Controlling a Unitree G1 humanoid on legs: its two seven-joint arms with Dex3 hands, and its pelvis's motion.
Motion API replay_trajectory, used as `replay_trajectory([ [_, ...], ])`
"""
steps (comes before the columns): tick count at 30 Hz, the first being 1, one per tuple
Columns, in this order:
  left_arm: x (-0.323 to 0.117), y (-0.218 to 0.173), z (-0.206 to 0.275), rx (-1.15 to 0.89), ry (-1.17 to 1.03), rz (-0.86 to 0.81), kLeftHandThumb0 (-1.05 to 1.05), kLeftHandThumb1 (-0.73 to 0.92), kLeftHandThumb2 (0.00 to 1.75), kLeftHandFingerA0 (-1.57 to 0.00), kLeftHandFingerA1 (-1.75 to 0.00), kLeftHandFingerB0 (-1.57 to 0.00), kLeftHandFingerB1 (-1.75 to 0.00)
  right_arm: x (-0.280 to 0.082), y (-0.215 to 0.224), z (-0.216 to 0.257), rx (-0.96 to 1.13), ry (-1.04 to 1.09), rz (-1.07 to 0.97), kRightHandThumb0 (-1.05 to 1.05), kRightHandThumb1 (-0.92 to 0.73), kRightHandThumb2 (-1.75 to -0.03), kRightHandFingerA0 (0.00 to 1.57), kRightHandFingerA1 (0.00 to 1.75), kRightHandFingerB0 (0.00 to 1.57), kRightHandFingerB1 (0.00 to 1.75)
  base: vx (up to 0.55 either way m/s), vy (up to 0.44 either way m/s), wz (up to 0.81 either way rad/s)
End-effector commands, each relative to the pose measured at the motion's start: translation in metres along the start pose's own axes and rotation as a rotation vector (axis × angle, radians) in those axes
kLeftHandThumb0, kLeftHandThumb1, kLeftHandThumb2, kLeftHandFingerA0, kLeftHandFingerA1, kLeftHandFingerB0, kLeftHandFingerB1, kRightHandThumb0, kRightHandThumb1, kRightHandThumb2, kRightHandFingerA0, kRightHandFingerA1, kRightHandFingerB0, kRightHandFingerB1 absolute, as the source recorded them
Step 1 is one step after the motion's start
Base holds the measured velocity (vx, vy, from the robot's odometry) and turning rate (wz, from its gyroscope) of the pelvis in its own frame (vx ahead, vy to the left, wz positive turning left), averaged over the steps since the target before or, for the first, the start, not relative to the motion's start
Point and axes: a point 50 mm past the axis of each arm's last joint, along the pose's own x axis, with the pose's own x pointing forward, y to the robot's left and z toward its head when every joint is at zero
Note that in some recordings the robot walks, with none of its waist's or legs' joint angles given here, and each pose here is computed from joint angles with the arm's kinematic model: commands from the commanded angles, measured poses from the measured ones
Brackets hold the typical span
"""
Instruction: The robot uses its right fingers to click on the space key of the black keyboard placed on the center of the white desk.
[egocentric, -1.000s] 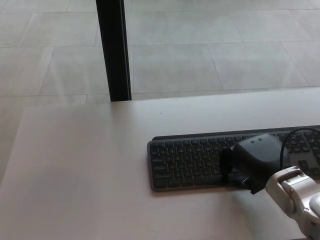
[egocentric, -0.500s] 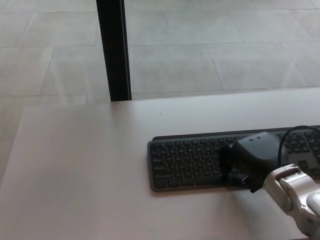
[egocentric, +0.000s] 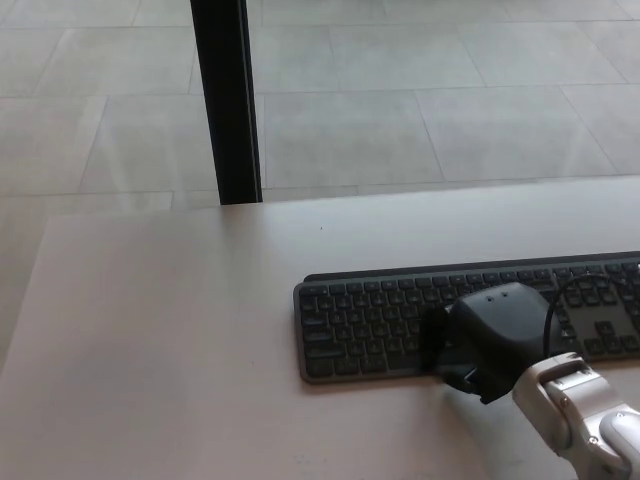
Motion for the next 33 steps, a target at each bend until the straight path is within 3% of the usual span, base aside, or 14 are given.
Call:
replay_trajectory([
  [1,0.0,0.002,0.001,-0.021,0.003,-0.013,-0.35,0.81,0.63,-0.45,-0.58,-0.28,-0.45,-0.017,0.03,-0.001,0.023,0.039,0.116,-0.32,-0.52,-0.6,0.87,1.56,0.89,0.69,0.0,0.0,0.0],
  [5,0.0,0.002,0.001,-0.024,0.001,0.0,-0.36,0.76,0.61,-0.51,-0.59,-0.38,-0.51,-0.019,0.033,-0.005,0.006,0.057,0.12,-0.32,-0.52,-0.59,0.84,1.61,0.87,0.7,0.0,0.0,0.0],
  [14,-0.002,0.004,-0.001,-0.035,0.003,-0.001,-0.37,0.79,0.64,-0.47,-0.59,-0.28,-0.46,-0.017,0.027,-0.018,0.009,0.109,0.096,-0.32,-0.5,-0.59,0.85,1.54,0.86,0.71,0.0,0.0,0.0],
  [15,-0.002,0.005,-0.001,-0.028,0.005,0.007,-0.39,0.79,0.62,-0.52,-0.6,-0.31,-0.47,-0.015,0.023,-0.02,0.001,0.108,0.072,-0.42,-0.47,-0.65,0.84,1.52,0.85,0.74,0.0,0.0,0.0],
  [16,-0.002,0.005,-0.001,-0.026,0.006,0.01,-0.38,0.79,0.62,-0.51,-0.59,-0.3,-0.46,-0.011,0.018,-0.021,0.0,0.111,0.07,-0.33,-0.52,-0.6,0.84,1.55,0.85,0.71,0.0,0.0,0.0],
  [22,-0.003,0.006,-0.001,-0.001,0.008,0.016,-0.37,0.8,0.63,-0.53,-0.6,-0.3,-0.47,0.007,-0.016,-0.022,-0.032,0.088,-0.006,-0.33,-0.54,-0.6,0.87,1.65,0.88,0.69,0.0,0.0,0.0],
  [23,-0.003,0.006,-0.001,-0.001,0.011,0.018,-0.37,0.8,0.63,-0.53,-0.6,-0.33,-0.48,0.014,-0.031,-0.022,-0.003,0.086,-0.042,-0.32,-0.55,-0.59,0.87,1.69,0.86,0.83,0.0,0.0,0.0],
  [24,-0.003,0.007,-0.002,-0.024,0.014,0.012,-0.37,0.8,0.63,-0.49,-0.6,-0.3,-0.48,0.017,-0.039,-0.022,0.011,0.095,-0.04,-0.32,-0.59,-0.57,0.85,1.74,0.78,1.12,0.0,0.0,0.0],
  [26,-0.003,0.007,-0.003,-0.026,0.016,0.012,-0.37,0.8,0.63,-0.49,-0.6,-0.3,-0.48,0.017,-0.04,-0.022,0.013,0.097,-0.036,-0.32,-0.59,-0.57,0.85,1.74,0.78,1.12,0.0,0.0,0.0],
  [27,-0.004,0.007,-0.004,-0.007,0.019,0.019,-0.38,0.8,0.63,-0.53,-0.59,-0.31,-0.46,0.026,-0.072,-0.018,0.177,0.115,-0.08,-0.34,-0.55,-0.62,0.93,1.59,0.87,0.76,0.0,0.0,0.0],
  [29,-0.004,0.008,-0.005,-0.005,0.023,0.024,-0.38,0.8,0.63,-0.53,-0.59,-0.3,-0.45,0.028,-0.087,-0.017,0.334,0.131,-0.087,-0.32,-0.54,-0.61,0.93,1.6,0.91,0.72,0.0,0.0,0.0],
  [30,-0.004,0.009,-0.005,0.001,0.023,0.031,-0.39,0.77,0.61,-0.56,-0.59,-0.39,-0.52,0.028,-0.096,-0.015,0.387,0.133,-0.093,-0.32,-0.55,-0.61,0.95,1.55,0.95,0.7,0.0,0.0,0.0],
  [33,-0.005,0.01,-0.005,0.005,0.021,0.021,-0.39,0.79,0.63,-0.53,-0.59,-0.32,-0.46,0.026,-0.13,-0.014,0.556,0.113,-0.131,-0.3,-0.56,-0.61,0.93,1.65,0.99,0.63,0.0,0.0,0.0],
])
